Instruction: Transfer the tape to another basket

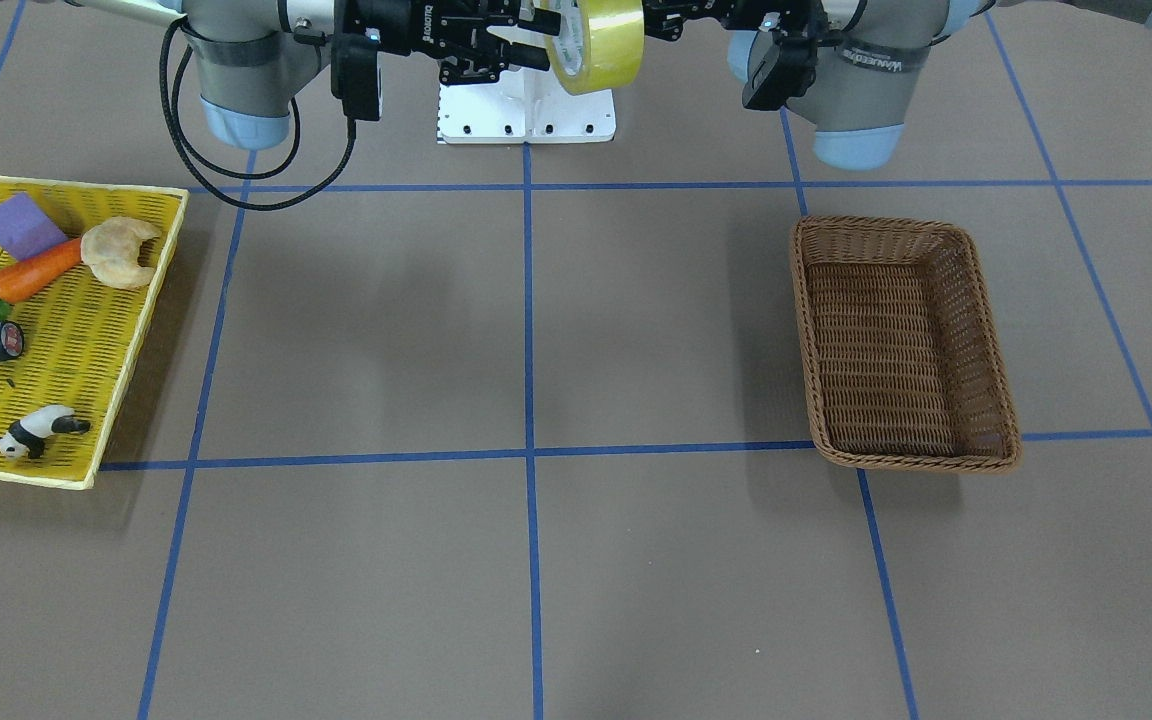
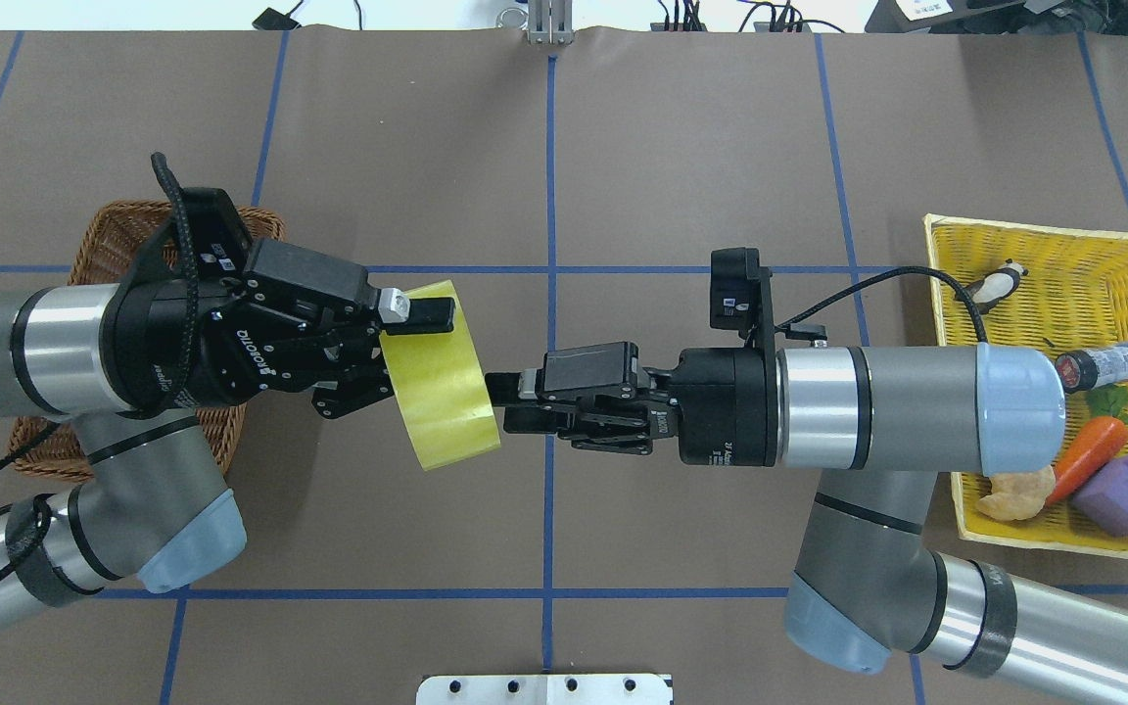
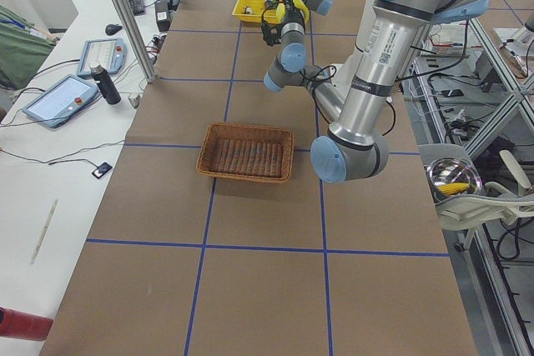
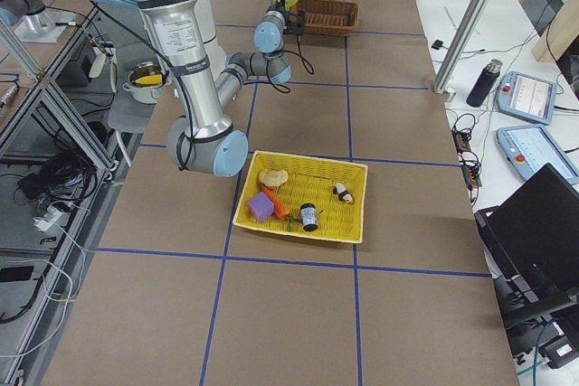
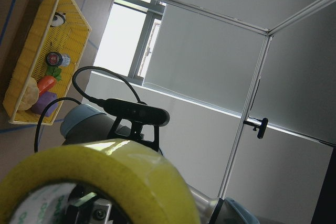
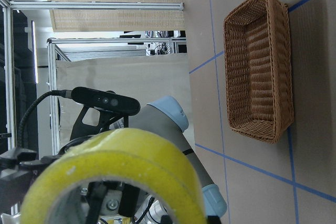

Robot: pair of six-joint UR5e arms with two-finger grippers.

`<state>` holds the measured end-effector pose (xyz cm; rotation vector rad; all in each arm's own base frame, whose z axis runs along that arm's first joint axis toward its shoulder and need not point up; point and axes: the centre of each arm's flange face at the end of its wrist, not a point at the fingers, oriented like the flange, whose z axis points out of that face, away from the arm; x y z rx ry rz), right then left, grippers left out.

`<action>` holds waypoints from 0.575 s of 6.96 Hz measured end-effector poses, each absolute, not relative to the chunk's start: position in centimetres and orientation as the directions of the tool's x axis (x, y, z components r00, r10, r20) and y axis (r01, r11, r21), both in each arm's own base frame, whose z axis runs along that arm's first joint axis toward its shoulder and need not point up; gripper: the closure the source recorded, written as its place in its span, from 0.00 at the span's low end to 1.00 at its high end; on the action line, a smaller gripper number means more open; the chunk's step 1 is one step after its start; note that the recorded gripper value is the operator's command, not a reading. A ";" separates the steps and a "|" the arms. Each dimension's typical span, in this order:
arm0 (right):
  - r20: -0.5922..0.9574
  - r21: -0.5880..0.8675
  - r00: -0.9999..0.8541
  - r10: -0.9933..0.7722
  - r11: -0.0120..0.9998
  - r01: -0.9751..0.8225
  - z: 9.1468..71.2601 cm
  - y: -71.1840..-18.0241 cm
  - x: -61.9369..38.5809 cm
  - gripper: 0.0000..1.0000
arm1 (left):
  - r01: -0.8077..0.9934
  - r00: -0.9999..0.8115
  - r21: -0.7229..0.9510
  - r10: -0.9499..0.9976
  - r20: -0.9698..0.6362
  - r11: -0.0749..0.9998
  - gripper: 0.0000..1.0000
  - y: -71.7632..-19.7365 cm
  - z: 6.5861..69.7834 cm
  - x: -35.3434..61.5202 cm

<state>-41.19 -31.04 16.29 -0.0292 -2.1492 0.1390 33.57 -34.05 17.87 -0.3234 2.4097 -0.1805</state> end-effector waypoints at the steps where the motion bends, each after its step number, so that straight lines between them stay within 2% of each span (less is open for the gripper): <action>1: 0.829 -0.119 -0.552 0.084 0.992 -0.027 16.2 -31.0 -41.1 0.03 | -0.188 -0.730 -0.215 -0.283 -0.622 0.958 1.00 -33.9 17.9 33.8; 4: 0.825 -0.128 -0.557 0.095 0.991 -0.021 16.1 -31.0 -40.9 0.00 | -0.193 -0.728 -0.214 -0.286 -0.623 0.958 1.00 -33.7 17.9 33.9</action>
